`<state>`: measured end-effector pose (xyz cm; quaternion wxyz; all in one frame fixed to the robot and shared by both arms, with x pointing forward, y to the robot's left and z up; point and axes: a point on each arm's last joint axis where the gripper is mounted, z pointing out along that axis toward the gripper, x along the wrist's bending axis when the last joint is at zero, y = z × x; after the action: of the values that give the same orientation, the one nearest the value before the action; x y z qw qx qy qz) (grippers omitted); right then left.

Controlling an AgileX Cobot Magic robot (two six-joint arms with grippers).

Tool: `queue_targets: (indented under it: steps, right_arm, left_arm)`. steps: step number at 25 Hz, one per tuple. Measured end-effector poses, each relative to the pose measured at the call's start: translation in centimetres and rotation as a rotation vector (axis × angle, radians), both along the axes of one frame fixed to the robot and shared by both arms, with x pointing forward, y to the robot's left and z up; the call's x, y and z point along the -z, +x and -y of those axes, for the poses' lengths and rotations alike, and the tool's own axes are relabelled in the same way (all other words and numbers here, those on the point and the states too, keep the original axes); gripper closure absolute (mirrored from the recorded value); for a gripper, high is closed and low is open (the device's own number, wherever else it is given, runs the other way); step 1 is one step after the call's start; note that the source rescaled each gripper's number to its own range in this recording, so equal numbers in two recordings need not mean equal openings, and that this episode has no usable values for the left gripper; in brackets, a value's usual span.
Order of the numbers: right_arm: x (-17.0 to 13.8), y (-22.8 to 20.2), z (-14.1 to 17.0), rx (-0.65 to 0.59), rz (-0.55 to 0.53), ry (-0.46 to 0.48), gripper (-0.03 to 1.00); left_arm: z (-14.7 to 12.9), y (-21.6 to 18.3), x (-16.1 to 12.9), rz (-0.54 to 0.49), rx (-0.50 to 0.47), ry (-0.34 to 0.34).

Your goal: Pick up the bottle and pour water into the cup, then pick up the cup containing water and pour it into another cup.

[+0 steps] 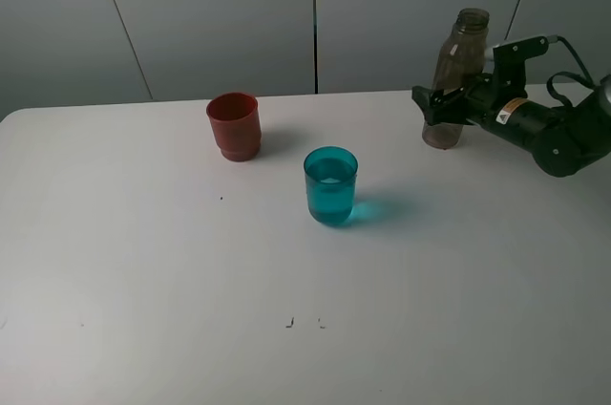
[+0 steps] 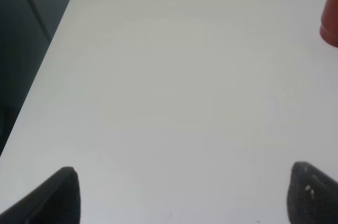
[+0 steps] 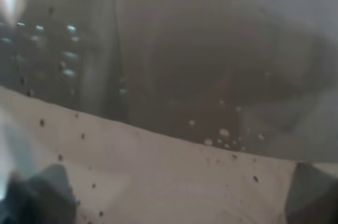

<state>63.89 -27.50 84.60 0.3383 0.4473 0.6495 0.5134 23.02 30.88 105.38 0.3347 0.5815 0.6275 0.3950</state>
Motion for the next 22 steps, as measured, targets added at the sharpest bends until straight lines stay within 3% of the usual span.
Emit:
queue_targets:
  steps: [8,14,22]
  right_arm:
    - [-0.5,-2.2,0.1,0.003,-0.098,-0.054,-0.03]
    - [-1.5,-4.6,0.6,0.024,-0.241,-0.148,-0.03]
    - [-4.4,-9.2,0.0,-0.051,-0.237,-0.194,-0.03]
  left_arm:
    - [0.0,0.0,0.0,0.0,0.0,0.0]
    - [0.0,0.0,0.0,0.0,0.0,0.0]
    - [0.0,0.0,0.0,0.0,-0.001,-0.001]
